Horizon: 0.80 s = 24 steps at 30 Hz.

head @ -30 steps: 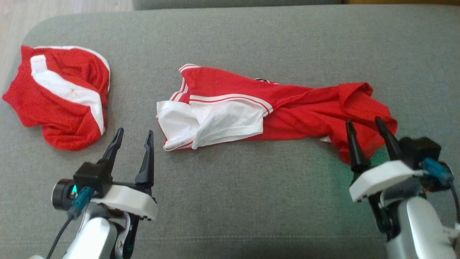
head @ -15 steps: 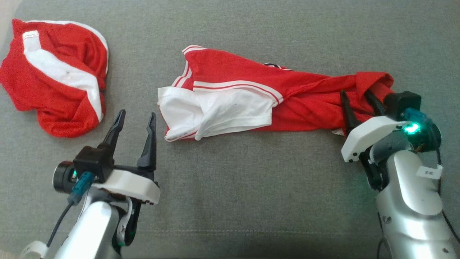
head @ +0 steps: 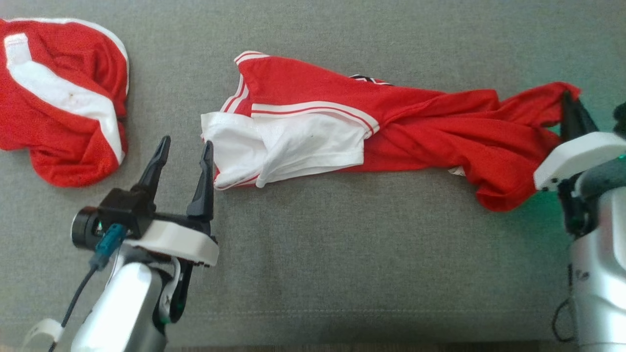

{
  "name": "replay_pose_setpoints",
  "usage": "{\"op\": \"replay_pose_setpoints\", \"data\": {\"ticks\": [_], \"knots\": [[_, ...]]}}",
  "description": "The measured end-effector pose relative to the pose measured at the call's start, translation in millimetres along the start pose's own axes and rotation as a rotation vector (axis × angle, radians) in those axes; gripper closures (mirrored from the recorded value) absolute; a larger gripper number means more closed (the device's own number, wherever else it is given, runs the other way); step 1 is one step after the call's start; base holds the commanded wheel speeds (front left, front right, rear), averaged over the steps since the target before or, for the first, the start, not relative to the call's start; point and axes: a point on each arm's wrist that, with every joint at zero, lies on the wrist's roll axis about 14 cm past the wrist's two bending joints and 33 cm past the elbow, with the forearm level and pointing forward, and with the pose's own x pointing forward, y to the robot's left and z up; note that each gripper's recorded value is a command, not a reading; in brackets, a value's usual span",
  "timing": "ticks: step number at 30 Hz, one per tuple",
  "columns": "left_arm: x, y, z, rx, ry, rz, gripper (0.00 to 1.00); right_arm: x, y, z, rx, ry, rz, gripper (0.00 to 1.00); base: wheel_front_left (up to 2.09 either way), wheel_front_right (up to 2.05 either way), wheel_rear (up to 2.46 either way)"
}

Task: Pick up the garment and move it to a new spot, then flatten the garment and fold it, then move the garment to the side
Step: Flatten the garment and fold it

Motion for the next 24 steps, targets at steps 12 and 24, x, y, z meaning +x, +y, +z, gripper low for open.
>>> {"op": "replay_pose_setpoints", "data": {"ticks": [12,24], "knots": [[6,0,-3,0.0,0.005,-0.006,0.0,-6,-37,-33,0.058,0.115,-0.112,0.0,0.0,0.0,0.0],[-2,-1,14,0.009,-0.037,-0.001,0.0,-60,5,33,-0.009,-0.19,0.0,0.0,0.0,0.0,0.0]]}}
